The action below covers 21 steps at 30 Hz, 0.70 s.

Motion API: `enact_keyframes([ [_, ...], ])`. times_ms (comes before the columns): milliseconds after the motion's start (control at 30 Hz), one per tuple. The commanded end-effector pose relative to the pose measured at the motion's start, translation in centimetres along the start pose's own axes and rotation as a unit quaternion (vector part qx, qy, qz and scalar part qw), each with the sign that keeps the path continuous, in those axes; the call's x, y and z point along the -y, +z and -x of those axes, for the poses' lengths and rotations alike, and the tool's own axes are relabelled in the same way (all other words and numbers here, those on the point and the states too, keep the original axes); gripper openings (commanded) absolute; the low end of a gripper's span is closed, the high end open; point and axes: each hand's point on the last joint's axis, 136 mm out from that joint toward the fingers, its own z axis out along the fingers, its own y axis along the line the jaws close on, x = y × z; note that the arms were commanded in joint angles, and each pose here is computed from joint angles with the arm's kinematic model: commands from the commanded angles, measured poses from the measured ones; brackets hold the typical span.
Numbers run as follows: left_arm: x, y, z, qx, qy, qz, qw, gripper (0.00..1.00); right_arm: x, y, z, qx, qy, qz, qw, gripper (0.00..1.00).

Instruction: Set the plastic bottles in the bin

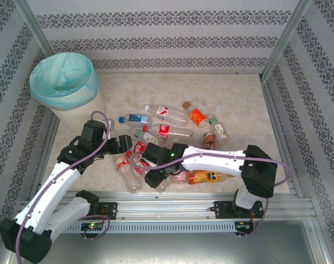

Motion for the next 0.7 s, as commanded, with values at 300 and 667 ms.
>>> enact_keyframes([
  [300,-1.3,-0.4,-0.9,-0.01,-0.017,0.035,0.999,0.91,-0.9,2.9,1.1,-0.019,-0.009,-0.016,1.0,0.75],
  [667,-1.9,-0.9,-0.4,0.015,-0.016,0.049,0.999,0.93,-0.4,4.4,0.5,-0.044,-0.005,-0.03,0.999,0.73],
])
